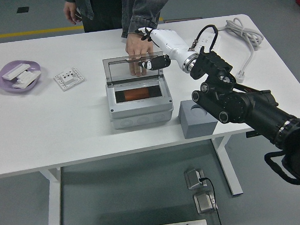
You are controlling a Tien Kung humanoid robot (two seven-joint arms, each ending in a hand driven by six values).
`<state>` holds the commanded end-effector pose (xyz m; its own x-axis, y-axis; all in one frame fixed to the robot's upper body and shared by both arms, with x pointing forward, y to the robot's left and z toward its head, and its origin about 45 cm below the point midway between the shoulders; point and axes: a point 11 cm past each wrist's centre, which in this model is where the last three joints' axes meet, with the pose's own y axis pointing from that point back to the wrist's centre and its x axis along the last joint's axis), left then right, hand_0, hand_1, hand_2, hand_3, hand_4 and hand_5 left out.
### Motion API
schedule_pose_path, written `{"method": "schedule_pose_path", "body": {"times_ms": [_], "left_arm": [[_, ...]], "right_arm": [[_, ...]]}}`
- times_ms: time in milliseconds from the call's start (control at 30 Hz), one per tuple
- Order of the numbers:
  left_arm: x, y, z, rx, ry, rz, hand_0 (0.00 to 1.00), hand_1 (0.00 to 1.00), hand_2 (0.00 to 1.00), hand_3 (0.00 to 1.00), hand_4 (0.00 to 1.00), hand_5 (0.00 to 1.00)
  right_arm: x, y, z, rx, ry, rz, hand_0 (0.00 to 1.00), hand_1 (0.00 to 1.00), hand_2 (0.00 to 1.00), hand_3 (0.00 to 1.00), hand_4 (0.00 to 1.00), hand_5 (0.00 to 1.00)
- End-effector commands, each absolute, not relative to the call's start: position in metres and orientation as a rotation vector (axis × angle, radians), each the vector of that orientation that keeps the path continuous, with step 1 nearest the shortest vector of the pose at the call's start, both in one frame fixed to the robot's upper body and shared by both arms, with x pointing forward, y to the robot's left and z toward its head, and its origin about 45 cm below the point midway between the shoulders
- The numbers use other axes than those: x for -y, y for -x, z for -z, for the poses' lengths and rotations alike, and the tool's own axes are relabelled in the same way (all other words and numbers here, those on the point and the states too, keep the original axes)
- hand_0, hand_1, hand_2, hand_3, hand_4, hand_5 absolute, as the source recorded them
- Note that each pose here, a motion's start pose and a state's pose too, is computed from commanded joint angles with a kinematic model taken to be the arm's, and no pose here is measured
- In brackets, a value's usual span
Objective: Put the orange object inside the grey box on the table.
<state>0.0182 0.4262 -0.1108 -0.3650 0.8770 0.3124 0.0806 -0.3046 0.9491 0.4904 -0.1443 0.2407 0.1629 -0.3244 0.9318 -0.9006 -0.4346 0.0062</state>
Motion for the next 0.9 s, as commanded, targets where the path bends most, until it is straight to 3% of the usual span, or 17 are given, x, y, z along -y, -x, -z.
{"method": "schedule_pose_path", "body": {"times_ms": [900], "left_arm": [[-0.426, -0.015, 0.111, -1.339, -1.253, -1.739, 0.622, 0.561, 0.520, 0.607, 0.551, 0.124]], "right_arm": [[0.138, -0.453, -0.215, 0.986, -1.895, -1.328, 0.774, 0.696, 0.741, 0.862, 0.863, 0.283]]}}
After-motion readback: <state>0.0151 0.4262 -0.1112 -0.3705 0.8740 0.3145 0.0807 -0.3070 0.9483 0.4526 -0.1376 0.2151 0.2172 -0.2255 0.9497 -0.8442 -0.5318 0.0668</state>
